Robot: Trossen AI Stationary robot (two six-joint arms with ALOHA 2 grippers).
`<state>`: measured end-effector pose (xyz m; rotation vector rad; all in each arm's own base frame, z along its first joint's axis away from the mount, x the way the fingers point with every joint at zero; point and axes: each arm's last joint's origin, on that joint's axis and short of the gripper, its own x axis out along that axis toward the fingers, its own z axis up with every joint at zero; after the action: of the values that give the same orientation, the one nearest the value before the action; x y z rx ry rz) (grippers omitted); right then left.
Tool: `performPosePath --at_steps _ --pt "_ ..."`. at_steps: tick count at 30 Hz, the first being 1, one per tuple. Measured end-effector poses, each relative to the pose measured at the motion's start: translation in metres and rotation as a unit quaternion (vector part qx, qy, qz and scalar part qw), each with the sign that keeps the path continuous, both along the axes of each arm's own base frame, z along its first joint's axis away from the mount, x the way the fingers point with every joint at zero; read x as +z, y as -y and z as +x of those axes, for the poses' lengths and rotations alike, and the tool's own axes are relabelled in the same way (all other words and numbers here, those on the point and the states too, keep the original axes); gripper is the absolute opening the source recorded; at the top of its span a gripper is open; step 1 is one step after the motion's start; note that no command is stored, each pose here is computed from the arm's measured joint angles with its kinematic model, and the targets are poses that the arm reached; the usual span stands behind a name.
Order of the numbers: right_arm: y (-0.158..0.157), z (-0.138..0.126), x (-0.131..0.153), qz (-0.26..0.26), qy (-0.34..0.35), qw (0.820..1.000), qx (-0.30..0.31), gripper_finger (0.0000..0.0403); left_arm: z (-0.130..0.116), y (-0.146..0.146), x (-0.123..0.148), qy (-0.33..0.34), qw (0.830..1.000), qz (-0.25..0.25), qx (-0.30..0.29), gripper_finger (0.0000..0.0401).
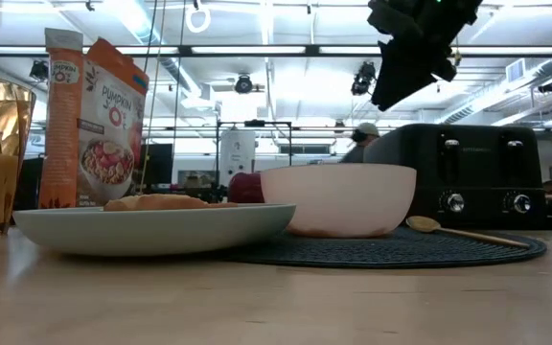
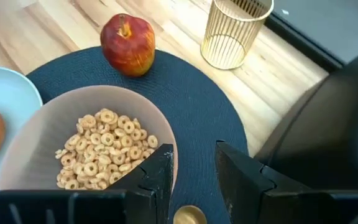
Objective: Arrange a breakfast setting
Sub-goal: Put the orange cup on the blue table mat to the top right of the pink bowl
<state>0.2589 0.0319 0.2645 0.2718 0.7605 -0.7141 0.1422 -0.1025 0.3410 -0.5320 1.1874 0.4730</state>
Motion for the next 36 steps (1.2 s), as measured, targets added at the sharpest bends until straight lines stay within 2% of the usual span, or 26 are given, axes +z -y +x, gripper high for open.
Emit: performPosePath --at_steps 4,9,11,16,21,26,29,30,33,35,36 --pt "0.000 0.001 0.001 -0.021 -0.004 1.000 0.015 0.0126 -0.004 -0.003 -0.036 -0.071 0.996 0.027 0.037 0.0344" --pt "0.004 0.002 0.001 -0.028 -0.009 0.999 0.020 0.0126 -0.004 -0.014 -0.065 -0.116 0.990 0.056 0.056 0.0334" --pt "0.004 0.002 0.001 -0.026 -0.010 0.999 0.021 0.0126 -0.002 -0.016 -0.074 -0.128 0.989 0.046 0.050 0.0327" --pt "0.003 0.003 0.001 -0.020 -0.011 0.999 0.027 0.0126 0.006 -0.016 -0.091 -0.131 0.991 0.009 -0.007 0.0294" --pt "0.004 0.005 0.002 -0.026 -0.005 0.999 0.036 0.0126 0.008 -0.022 -0.098 -0.143 0.989 0.010 -0.035 0.0222" --pt "0.001 0.008 0.005 -0.074 -0.025 0.992 0.104 0.0126 0.009 -0.024 -0.098 -0.145 0.986 0.018 -0.084 0.0106" --pt "-0.004 0.010 0.010 -0.126 -0.043 0.975 0.176 0.0126 0.009 -0.024 -0.098 -0.147 0.981 0.022 -0.122 0.0027" --pt "-0.006 0.010 0.012 -0.147 -0.050 0.967 0.203 0.0126 0.009 -0.023 -0.098 -0.149 0.979 0.023 -0.137 0.0017" --pt "-0.014 0.015 0.018 -0.218 -0.058 0.931 0.287 0.0126 0.010 -0.022 -0.094 -0.148 0.967 0.025 -0.204 0.0018" --pt "-0.021 0.019 0.022 -0.247 -0.050 0.901 0.352 0.0127 0.013 -0.021 -0.086 -0.136 0.952 0.028 -0.274 0.0018" --pt "-0.024 0.021 0.025 -0.255 -0.032 0.893 0.370 0.0128 0.014 -0.020 -0.080 -0.125 0.941 0.034 -0.313 0.0016"
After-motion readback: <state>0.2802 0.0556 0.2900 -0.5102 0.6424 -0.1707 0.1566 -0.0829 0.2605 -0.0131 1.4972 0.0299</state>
